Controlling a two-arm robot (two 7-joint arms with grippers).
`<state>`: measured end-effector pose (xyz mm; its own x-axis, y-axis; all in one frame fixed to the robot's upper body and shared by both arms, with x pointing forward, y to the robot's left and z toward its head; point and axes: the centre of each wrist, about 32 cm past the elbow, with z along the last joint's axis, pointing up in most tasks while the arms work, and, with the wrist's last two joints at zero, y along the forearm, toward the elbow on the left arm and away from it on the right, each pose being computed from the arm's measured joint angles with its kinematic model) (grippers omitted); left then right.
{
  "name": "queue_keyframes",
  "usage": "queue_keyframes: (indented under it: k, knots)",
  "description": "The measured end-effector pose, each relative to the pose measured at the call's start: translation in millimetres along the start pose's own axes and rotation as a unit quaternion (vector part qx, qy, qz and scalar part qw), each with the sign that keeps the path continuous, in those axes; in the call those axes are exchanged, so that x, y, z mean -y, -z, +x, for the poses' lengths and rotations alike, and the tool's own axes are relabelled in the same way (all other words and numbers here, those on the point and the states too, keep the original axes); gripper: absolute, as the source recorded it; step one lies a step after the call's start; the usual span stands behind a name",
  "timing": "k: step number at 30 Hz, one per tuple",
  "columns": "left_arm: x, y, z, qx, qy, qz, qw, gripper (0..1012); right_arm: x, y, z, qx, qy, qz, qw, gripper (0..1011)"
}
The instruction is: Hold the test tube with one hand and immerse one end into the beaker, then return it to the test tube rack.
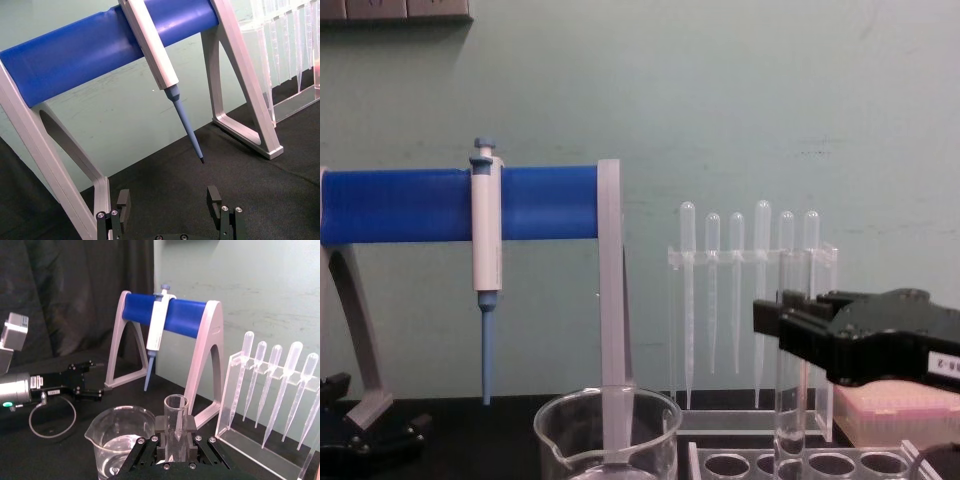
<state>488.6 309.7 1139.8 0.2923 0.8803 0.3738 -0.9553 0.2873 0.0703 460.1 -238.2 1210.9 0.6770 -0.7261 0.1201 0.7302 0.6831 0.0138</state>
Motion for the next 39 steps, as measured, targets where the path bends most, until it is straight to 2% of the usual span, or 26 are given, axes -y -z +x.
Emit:
queue_keyframes:
  k: [11, 23, 27, 32, 35, 36, 38, 39]
  knots:
    - [0.0, 0.0, 0.0, 0.000, 0.000, 0.000, 1.0000, 1000, -8.7, 8.0, -0.8, 0.019, -0.006, -0.016, 0.9997, 226]
    - [0.0, 0.0, 0.0, 0.000, 0.000, 0.000, 1.0000, 1000, -19.9, 4.4, 1.6, 0.033, -0.021, -0.047, 0.9981, 227]
    - [0.0, 0.0, 0.0, 0.000, 0.000, 0.000, 1.0000, 1000, -21.8, 3.3, 1.9, 0.033, -0.023, -0.053, 0.9978, 313]
    - [0.0, 0.0, 0.0, 0.000, 0.000, 0.000, 1.0000, 1000, -19.5, 2.3, 0.6, 0.031, -0.022, -0.055, 0.9977, 487]
    - [0.0, 0.0, 0.0, 0.000, 0.000, 0.000, 1.0000, 1000, -11.1, 0.6, -2.6, 0.031, -0.015, -0.056, 0.9978, 547]
    - [0.0, 0.0, 0.0, 0.000, 0.000, 0.000, 1.0000, 1000, -8.5, 0.1, -3.5, 0.032, -0.012, -0.056, 0.9978, 613]
    - [0.0, 0.0, 0.0, 0.000, 0.000, 0.000, 1.0000, 1000, -1.8, -0.6, -6.1, 0.032, -0.007, -0.056, 0.9979, 653]
    - [0.0, 0.0, 0.0, 0.000, 0.000, 0.000, 1.0000, 1000, 6.5, -1.2, -8.6, 0.032, 0.001, -0.056, 0.9979, 715]
